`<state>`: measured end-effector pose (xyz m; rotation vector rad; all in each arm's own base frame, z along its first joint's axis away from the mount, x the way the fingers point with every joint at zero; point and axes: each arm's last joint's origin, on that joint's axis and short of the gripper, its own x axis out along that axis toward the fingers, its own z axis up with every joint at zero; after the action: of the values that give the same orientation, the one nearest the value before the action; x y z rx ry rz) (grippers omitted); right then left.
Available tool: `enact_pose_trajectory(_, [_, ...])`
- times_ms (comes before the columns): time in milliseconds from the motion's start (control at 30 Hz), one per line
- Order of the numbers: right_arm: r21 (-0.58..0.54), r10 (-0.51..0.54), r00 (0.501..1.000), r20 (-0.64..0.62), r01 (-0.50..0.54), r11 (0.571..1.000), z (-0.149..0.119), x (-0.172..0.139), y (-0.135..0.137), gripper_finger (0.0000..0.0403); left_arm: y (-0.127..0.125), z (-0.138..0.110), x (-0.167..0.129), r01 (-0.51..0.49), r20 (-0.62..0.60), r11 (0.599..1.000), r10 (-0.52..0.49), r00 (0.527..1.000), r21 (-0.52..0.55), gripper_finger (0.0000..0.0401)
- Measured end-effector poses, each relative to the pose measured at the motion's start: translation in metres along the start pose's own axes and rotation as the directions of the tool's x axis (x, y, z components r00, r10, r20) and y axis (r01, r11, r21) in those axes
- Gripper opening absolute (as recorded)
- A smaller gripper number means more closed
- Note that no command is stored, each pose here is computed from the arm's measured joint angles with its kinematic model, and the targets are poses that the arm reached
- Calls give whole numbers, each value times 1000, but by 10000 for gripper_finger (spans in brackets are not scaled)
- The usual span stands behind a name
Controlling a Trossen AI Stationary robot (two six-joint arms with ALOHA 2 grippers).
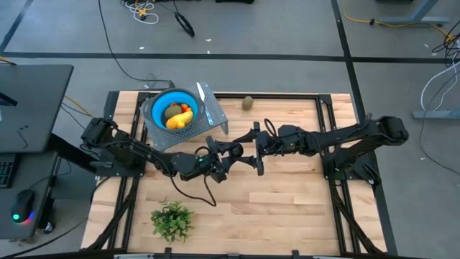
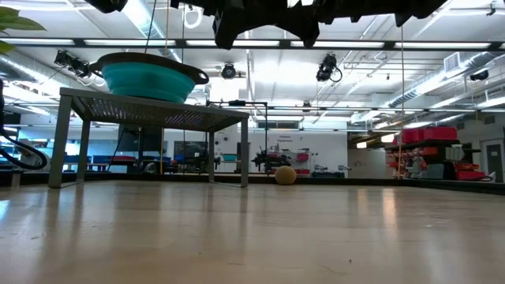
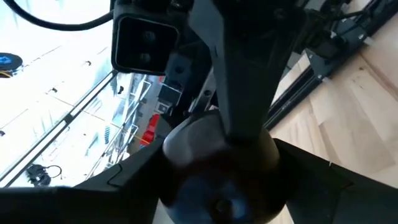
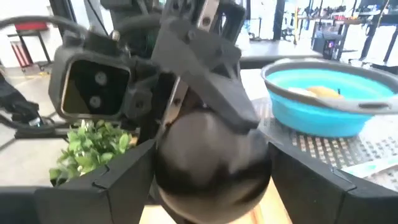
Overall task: Pick & Place Fruit
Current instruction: Put the black plum into the blue strainer bowl on the shelf
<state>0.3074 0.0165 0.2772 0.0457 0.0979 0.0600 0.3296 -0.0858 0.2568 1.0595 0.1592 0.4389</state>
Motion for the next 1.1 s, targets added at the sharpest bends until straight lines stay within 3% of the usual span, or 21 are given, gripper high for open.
enact_pose_trajectory(200, [-21, -15, 998, -54, 13, 1000, 4, -12, 0, 312, 3, -3, -2, -71, -144, 997, 71, 987, 8, 269])
enact_pose_trajectory(300, [-49, -55, 995, -81, 51, 998, 6, -19, -1, 312, 11, -5, -3, -144, -238, 989, 132, 962, -35, 279])
enact_pose_trajectory(433, [-56, -94, 991, -92, 89, 994, 9, -24, -2, 312, 29, -6, -6, -213, -260, 964, 167, 951, -157, 281])
enact_pose_trajectory(567, [-56, -94, 991, -95, 88, 994, 8, -24, -2, 312, 44, -10, -10, -233, -271, 933, 158, 950, -275, 271])
enact_pose_trajectory(900, [-49, -95, 989, -117, 89, 995, 6, -24, -2, 312, 79, -48, -24, -281, -469, 887, 85, 879, -366, 286])
enact_pose_trajectory(1100, [-27, -94, 986, -138, 91, 995, 4, -24, -2, 312, 101, -69, -43, -318, -489, 836, 69, 870, -448, 273])
